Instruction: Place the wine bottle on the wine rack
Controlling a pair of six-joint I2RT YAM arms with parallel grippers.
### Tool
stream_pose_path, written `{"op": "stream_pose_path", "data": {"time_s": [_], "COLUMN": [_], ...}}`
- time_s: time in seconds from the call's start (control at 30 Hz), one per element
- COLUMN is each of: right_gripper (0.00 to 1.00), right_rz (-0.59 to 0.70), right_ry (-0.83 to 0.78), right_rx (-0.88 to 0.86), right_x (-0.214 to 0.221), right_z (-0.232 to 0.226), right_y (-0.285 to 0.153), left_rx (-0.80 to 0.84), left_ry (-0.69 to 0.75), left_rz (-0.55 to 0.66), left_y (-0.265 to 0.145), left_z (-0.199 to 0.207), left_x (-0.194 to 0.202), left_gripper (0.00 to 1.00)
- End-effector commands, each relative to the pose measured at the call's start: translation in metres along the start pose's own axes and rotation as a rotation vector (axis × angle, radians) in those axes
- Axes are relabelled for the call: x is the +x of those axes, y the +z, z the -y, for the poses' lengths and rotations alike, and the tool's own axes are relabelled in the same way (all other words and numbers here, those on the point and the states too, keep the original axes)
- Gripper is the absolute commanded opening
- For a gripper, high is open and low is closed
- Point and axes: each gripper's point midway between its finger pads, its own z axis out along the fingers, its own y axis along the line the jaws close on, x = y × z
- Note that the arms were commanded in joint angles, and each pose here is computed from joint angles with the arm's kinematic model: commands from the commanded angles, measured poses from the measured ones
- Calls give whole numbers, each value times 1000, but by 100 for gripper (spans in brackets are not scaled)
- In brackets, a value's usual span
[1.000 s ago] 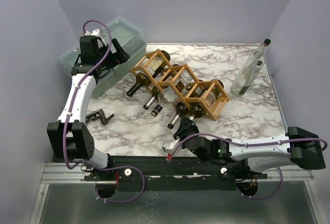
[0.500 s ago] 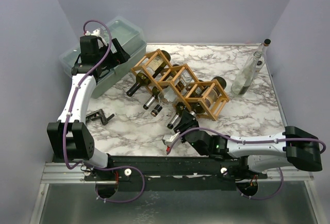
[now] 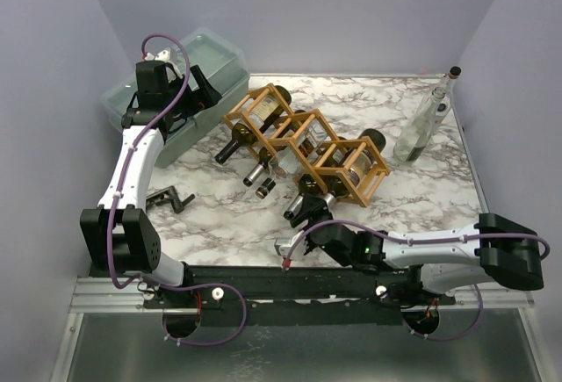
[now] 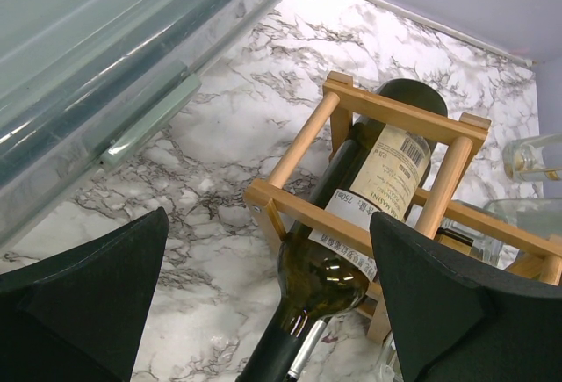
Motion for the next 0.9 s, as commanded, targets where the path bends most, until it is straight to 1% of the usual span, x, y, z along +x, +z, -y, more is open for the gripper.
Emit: {"op": "stream_pose_path", "data": {"time_s": [0.0,0.03,0.07,0.17,0.33,0.5,0.6,0.7,0.8,0.87], "right_gripper": [83,96,100,100,100,100,100,100,100,100], "right_rz": [74,81,97,152,181,291,328,424,516,527], "right_ry": [56,63,68,94,139,256,318,436,562,644], "right_rx": [-32,-49,-60,-69,-183,-219,-227,-152,11,130], "right_x": [-13,-14,-17,-28,-33,-48,-53,-68,-75,-70], "right_z": [1,1,2,8,5,23,34,68,120,151], "right_y": [-5,-8,-10,-21,-39,-64,-75,-90,-104,-111], "left_rx": [9,7,9,9,2,-13,-8,-6,-13,-5], "left_ry": [11,10,9,8,4,8,1,-2,-2,-6], "left_rz": [-4,-3,-3,-1,-14,-14,-16,-20,-19,-25], "left_y": [1,1,1,0,5,6,6,7,7,8], "left_z": [1,0,1,0,-4,-8,-8,-8,-10,-9], "left_x": [3,2,2,2,5,5,4,6,6,7], "left_gripper": [98,99,99,99,99,99,98,98,99,99]}}
